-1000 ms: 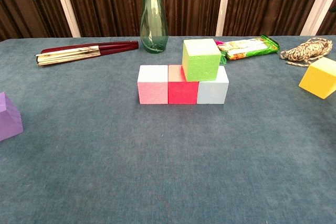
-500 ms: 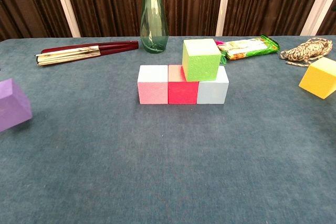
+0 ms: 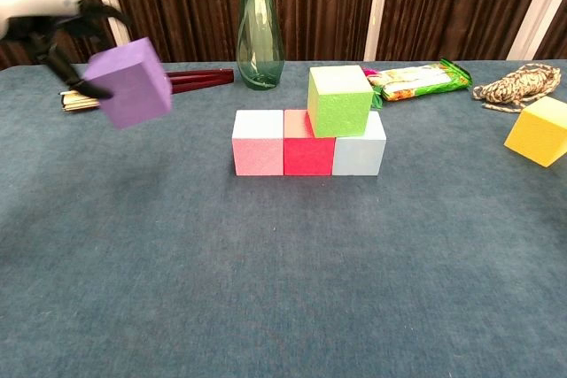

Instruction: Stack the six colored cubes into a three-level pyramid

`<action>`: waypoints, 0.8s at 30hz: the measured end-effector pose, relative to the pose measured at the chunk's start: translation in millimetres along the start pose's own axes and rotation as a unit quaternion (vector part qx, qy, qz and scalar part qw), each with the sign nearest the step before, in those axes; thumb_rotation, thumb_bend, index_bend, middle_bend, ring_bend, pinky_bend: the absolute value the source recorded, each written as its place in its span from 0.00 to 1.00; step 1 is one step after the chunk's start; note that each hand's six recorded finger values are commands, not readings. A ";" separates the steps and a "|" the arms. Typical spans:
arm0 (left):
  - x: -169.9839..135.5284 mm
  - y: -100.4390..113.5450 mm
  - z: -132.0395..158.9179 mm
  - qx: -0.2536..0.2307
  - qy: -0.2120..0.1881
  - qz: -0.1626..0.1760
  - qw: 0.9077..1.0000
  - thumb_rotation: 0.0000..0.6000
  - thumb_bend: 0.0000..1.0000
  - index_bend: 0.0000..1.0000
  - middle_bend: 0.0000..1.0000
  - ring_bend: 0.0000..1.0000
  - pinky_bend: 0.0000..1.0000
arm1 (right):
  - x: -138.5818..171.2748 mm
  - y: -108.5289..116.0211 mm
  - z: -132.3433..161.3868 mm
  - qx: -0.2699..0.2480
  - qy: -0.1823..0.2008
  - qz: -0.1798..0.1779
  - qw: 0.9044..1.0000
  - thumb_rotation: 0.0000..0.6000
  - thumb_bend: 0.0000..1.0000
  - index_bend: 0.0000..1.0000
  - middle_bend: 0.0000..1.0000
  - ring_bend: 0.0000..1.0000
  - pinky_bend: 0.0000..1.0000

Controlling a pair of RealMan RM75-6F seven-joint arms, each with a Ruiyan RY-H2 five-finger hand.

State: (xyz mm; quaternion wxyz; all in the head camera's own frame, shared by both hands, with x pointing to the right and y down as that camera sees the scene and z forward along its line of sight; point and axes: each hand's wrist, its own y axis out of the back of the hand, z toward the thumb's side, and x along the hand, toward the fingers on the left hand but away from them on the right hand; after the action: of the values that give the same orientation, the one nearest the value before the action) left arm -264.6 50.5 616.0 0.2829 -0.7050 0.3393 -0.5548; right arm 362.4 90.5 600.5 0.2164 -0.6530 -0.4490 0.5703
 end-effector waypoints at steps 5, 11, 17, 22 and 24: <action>19.1 4.9 26.1 0.004 -0.016 -0.005 1.000 1.00 0.36 0.02 0.37 0.04 0.02 | -0.7 0.1 -1.6 -0.007 -0.002 0.003 1.000 1.00 0.27 0.00 0.00 0.00 0.01; 42.1 4.1 58.6 0.018 -0.028 -0.020 0.999 1.00 0.36 0.02 0.37 0.04 0.02 | -2.1 0.8 -3.8 -0.017 -0.005 0.004 1.000 1.00 0.27 0.00 0.00 0.00 0.01; 54.1 -2.8 86.2 0.029 -0.042 -0.030 0.998 1.00 0.36 0.01 0.37 0.04 0.02 | -3.0 0.2 -5.4 -0.021 -0.007 0.005 1.000 1.00 0.27 0.00 0.00 0.00 0.01; 61.1 -8.8 99.6 0.038 -0.049 -0.038 0.997 1.00 0.36 0.01 0.37 0.04 0.02 | -3.4 0.4 -6.7 -0.026 -0.009 0.006 1.000 1.00 0.27 0.00 0.00 0.00 0.01; 63.5 -11.3 103.7 0.041 -0.052 -0.041 0.997 1.00 0.36 0.01 0.37 0.04 0.02 | -3.7 0.8 -6.9 -0.027 -0.009 0.006 1.000 1.00 0.27 0.00 0.00 0.00 0.01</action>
State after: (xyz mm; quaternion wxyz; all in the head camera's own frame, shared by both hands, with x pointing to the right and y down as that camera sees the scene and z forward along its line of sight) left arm -152.0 9.4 638.9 0.3057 -0.7339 0.2719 -0.5422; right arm 369.4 88.6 603.7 0.1914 -0.6558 -0.4622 0.5654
